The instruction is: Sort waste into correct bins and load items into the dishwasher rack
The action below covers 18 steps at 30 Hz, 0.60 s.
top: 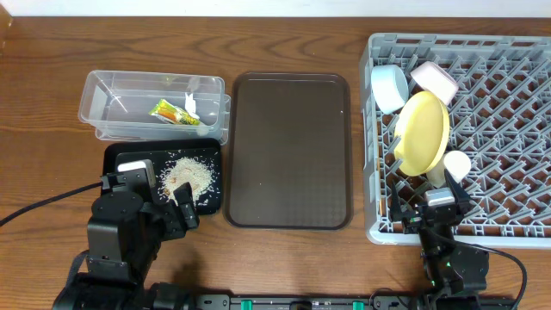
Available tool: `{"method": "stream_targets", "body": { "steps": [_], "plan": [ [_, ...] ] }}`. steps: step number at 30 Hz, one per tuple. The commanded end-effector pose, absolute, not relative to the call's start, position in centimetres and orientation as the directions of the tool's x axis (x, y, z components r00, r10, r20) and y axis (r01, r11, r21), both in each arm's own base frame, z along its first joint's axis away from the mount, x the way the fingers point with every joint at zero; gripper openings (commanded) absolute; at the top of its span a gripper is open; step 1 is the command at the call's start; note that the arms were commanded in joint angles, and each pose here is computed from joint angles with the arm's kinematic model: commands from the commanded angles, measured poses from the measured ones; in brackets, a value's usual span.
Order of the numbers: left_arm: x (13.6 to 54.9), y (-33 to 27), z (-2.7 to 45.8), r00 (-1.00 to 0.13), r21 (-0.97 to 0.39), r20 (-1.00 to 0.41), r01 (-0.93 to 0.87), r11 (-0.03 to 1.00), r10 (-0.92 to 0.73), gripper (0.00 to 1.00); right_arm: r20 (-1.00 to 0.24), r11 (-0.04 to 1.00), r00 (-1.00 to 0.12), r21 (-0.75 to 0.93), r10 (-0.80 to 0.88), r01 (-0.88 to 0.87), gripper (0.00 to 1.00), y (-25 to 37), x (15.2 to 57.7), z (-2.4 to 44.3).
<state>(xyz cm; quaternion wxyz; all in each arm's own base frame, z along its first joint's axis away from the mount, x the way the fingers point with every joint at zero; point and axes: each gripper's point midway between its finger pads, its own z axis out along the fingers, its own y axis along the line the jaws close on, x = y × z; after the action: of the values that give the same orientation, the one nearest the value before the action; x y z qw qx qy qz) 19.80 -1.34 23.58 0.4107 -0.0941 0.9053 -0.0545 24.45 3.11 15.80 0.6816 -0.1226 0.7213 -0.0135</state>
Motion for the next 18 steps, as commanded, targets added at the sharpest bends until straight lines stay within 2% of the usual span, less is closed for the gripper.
{"method": "stream_targets", "body": {
  "steps": [1,12,18],
  "plan": [
    [19.8,-1.3,23.5,-0.644,-0.176,-0.733,-0.132,0.975,-0.220,0.93,-0.977,0.966,-0.035,-0.200,-0.208,-0.161,0.99,3.1,24.4,15.8],
    [19.9,-0.4,22.3,-0.620,-0.138,-0.759,-0.145,0.980,-0.198,0.93,-0.978,0.967,-0.035,-0.200,-0.208,-0.161,0.99,3.1,24.4,15.8],
    [21.2,0.0,19.4,-0.488,-0.167,-0.846,-0.137,0.976,-0.213,0.93,-0.978,0.967,-0.035,-0.199,-0.208,-0.161,0.99,3.1,24.4,15.8]
  ]
}}
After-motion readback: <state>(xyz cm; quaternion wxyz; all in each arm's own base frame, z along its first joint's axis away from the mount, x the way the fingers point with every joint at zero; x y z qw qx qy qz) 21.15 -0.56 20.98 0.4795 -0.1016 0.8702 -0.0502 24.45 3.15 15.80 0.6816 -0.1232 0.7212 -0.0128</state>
